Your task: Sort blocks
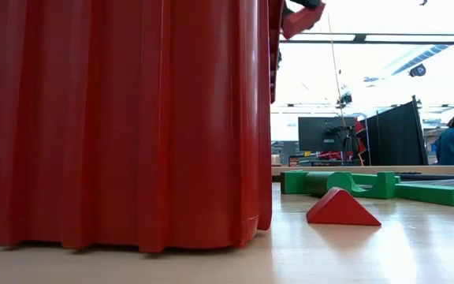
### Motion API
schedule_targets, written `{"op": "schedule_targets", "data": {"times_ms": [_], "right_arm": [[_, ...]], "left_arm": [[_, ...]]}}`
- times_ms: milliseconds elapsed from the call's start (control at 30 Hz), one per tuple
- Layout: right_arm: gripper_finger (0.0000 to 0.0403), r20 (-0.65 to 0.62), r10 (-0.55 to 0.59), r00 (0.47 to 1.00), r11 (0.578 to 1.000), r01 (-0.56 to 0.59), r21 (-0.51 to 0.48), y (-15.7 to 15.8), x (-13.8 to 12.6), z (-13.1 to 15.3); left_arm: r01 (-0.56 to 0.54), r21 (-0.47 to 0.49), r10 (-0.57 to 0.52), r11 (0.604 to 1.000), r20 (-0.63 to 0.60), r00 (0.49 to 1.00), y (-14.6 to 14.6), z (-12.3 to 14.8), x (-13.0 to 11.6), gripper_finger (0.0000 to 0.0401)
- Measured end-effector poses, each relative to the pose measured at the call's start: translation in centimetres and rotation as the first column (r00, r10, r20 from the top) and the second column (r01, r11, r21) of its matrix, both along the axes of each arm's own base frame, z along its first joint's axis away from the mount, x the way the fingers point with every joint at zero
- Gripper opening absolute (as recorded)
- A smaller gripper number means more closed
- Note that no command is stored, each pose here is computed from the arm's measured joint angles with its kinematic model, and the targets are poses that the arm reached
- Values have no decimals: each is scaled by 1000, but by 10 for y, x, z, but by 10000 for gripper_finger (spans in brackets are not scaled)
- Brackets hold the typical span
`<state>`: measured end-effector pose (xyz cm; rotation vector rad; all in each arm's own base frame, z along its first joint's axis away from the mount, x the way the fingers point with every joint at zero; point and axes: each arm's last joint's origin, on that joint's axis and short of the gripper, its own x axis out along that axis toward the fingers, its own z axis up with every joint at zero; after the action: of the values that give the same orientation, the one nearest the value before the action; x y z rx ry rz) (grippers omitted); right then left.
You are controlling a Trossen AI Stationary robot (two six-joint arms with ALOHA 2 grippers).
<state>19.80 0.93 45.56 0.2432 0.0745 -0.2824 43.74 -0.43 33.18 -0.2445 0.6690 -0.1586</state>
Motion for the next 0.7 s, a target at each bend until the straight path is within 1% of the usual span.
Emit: {"op": "schedule_targets", "data": {"times_ms": [67, 133, 200, 300, 367, 433, 567, 700], "right_arm": [[0, 0, 0, 1000, 1000, 0, 0, 0, 0, 0], [0, -1, 0, 1000, 1000, 0, 0, 0, 0, 0], [0, -1, 0, 1000, 1000, 0, 0, 0, 0, 0], [0, -1, 0, 1000, 1000, 0, 0, 0, 0, 0], [0, -2, 0, 1000, 1000, -1, -1, 0, 0, 0], [0, -2, 1, 1000, 1000, -1, -1, 0, 0, 0], [0, -5, 1, 1000, 1000, -1, -2, 0, 0, 0], [0, -5, 1, 1000, 1000, -1, -2, 0, 0, 0]], "left_arm": [[-2, -1, 2, 1000, -9, 1000, 0, -4, 4, 167], [-6, 1, 6, 1000, -22, 1000, 1, -8, 5, 226], [-28, 18, 29, 999, -34, 999, 2, -11, 5, 277], [-53, 43, 56, 998, -68, 996, 6, -14, 3, 324], [-58, 46, 62, 997, -92, 994, 9, -16, 1, 337], [-60, 49, 65, 997, -108, 992, 11, -16, 0, 339], [-50, 66, 58, 997, -139, 989, 14, -8, -10, 321], [-70, 91, 82, 993, -138, 987, 15, 11, -27, 312]]}}
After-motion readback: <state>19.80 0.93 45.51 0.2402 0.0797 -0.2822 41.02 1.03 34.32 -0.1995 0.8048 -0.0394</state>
